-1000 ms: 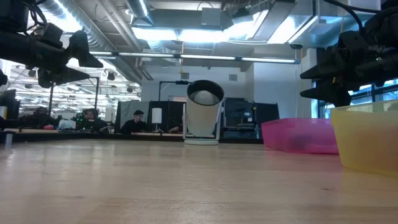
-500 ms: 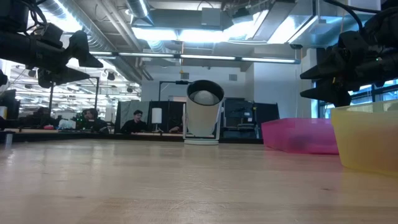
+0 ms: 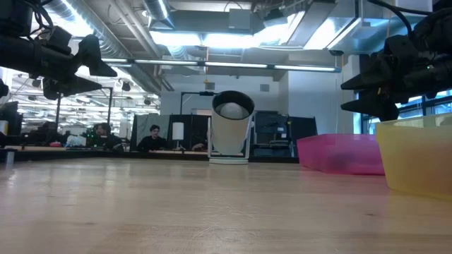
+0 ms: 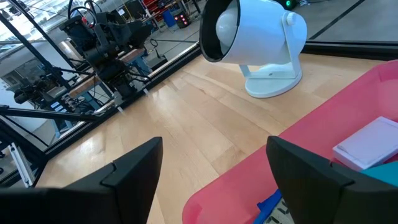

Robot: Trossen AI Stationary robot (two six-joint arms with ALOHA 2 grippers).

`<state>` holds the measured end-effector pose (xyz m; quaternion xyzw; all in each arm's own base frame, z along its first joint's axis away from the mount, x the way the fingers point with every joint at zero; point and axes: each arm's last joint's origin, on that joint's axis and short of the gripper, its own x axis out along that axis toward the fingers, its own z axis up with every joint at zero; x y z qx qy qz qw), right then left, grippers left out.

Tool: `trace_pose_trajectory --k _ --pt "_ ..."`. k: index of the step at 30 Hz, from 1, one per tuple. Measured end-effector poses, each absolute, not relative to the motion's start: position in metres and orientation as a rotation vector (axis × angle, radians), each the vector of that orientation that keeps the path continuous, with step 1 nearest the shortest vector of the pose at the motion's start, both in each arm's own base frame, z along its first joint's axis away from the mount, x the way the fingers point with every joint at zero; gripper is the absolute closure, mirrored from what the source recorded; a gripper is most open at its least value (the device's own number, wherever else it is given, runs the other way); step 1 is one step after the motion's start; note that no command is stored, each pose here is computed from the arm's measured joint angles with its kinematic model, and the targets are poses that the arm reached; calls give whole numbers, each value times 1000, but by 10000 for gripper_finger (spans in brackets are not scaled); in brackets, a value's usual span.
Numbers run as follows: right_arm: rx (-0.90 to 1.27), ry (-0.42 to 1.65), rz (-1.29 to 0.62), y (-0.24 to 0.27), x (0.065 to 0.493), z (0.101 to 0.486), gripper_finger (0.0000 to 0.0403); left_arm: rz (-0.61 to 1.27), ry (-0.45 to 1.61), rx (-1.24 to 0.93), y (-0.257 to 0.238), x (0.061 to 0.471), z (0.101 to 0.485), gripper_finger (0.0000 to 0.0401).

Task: Pick & Place Office items
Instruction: Return to Home Position

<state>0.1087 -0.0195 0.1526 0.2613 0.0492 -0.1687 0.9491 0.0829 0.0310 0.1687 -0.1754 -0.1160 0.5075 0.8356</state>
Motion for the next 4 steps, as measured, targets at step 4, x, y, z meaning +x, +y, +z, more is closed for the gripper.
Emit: trace_pose_trajectory --k 4 --pt "532 100 -343 -19 109 153 112 1075 -246 -371 31 83 169 111"
